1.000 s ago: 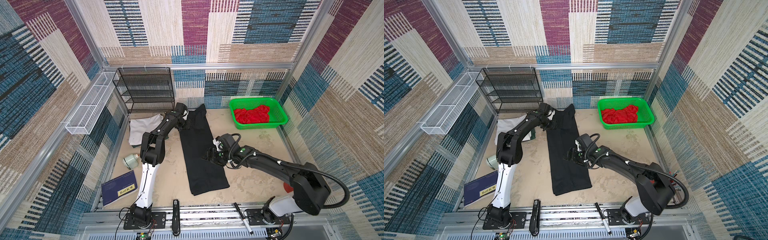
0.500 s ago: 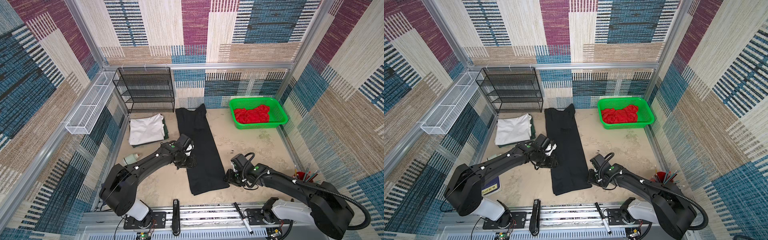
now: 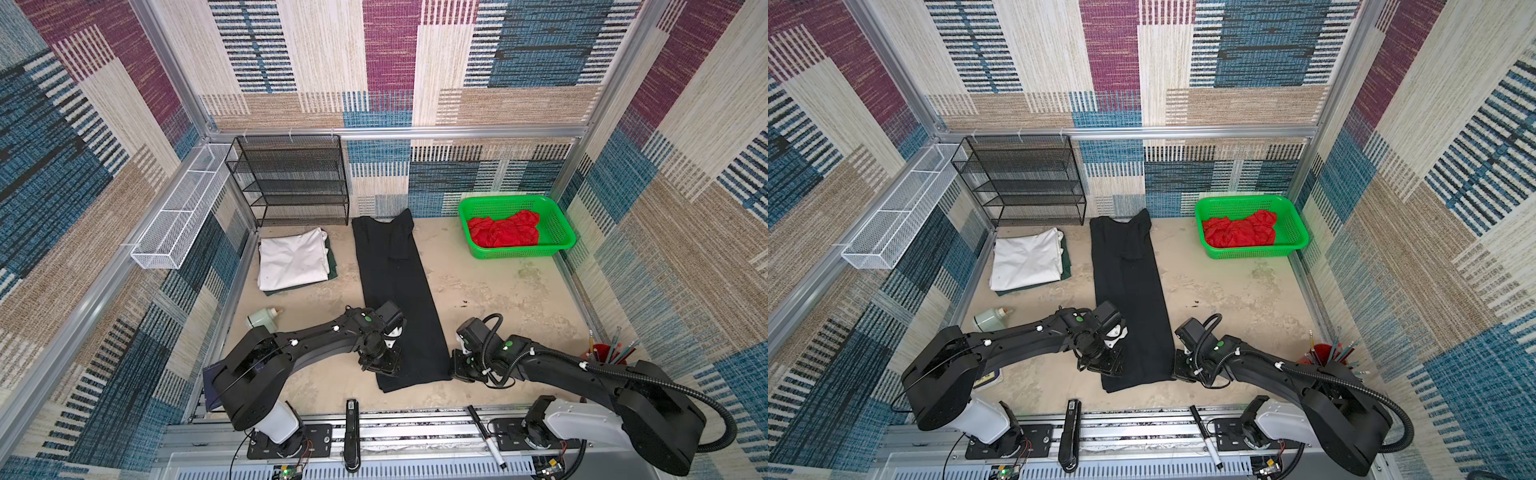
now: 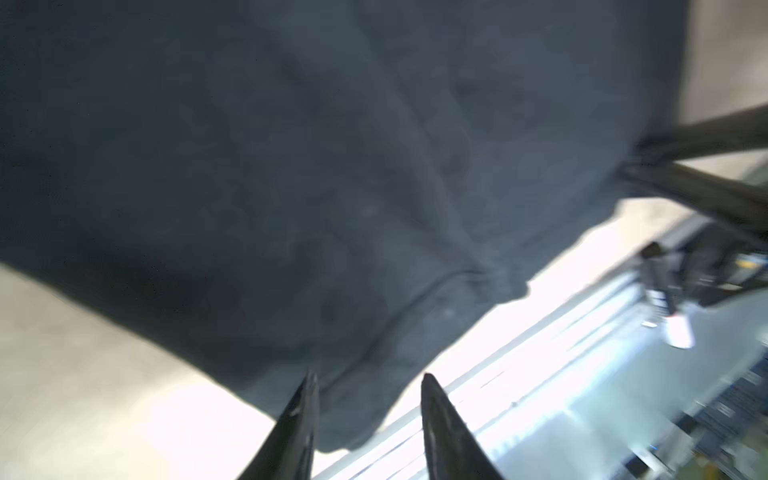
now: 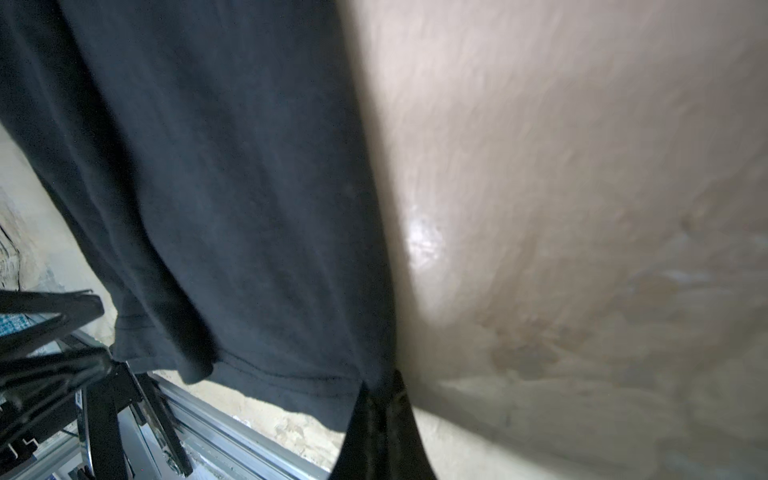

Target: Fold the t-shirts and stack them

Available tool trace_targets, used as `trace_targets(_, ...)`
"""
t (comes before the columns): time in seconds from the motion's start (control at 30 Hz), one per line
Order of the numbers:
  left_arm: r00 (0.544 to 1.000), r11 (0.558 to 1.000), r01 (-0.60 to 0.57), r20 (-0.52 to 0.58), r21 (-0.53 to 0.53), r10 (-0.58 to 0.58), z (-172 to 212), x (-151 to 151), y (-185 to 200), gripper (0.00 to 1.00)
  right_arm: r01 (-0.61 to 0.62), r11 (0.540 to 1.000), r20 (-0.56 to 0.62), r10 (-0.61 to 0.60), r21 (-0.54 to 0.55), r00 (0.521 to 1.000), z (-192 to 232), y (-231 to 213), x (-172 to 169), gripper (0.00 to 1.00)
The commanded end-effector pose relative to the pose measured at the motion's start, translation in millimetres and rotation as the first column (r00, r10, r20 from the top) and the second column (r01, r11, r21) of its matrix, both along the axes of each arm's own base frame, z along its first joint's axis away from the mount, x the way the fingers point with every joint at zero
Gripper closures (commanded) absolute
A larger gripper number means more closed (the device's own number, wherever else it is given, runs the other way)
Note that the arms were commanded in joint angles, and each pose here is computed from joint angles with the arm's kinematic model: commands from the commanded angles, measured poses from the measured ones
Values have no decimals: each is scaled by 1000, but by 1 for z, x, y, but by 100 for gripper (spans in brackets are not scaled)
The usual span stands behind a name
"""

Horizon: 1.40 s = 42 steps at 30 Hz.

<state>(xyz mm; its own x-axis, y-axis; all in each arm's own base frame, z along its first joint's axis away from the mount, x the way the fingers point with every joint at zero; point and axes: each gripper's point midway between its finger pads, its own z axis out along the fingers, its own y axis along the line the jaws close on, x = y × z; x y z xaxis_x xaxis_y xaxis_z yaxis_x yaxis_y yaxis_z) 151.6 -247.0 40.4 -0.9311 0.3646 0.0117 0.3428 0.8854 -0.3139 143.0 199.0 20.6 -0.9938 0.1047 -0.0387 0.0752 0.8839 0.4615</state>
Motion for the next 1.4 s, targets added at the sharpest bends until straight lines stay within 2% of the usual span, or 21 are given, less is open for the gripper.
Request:
trace_targets(0.0, 1000, 980, 18, -16, 198, -15, -6, -12, 44, 58, -3, 1000, -34, 3, 12, 999, -1, 6, -8, 100)
trace_targets(0.07, 1000, 966, 20, -15, 259, -16, -6, -15, 58, 59, -12, 1000, -37, 13, 21, 999, 1, 10, -10, 100)
trace_targets(0.3, 999, 956, 11, -32, 294, -2, -12, -23, 70, 59, -34, 997, -33, 37, 74, 999, 7, 23, -13, 100)
trace_targets(0.43, 999, 972, -35, 27, 232, 29, 6, -18, 65, 58, -26, 997, -28, 28, 71, 999, 7, 22, -13, 100)
trace_targets(0.5, 997, 986, -66, 59, 156, 57, 18, -16, 56, 55, -26, 997, -32, 28, 70, 999, 6, 21, -14, 100)
trace_targets(0.6, 996, 996, -86, 38, 32, 85, 26, -18, 35, 54, -28, 997, -28, 30, 76, 999, 6, 23, -13, 100)
trace_targets(0.9, 998, 991, -66, 24, 120, 64, -7, -23, 33, 52, -51, 996, -34, 54, 77, 998, 2, 27, -13, 100)
trace_targets(0.97, 998, 986, -59, 20, 158, 56, -14, -25, 37, 56, -50, 996, -34, 52, 75, 998, 2, 25, -14, 100)
trace_targets(1.03, 998, 980, -55, 10, 193, 54, -21, -27, 42, 64, -46, 996, -30, 49, 77, 998, 3, 25, -13, 100)
trace_targets(1.23, 998, 970, -58, -5, 237, 61, -26, -34, 54, 100, -24, 997, -35, 27, 71, 999, 1, 22, -14, 100)
trace_targets(1.37, 998, 969, -63, 11, 237, 62, -20, -37, 61, 100, -6, 998, -39, 8, 64, 999, 0, 17, -16, 100)
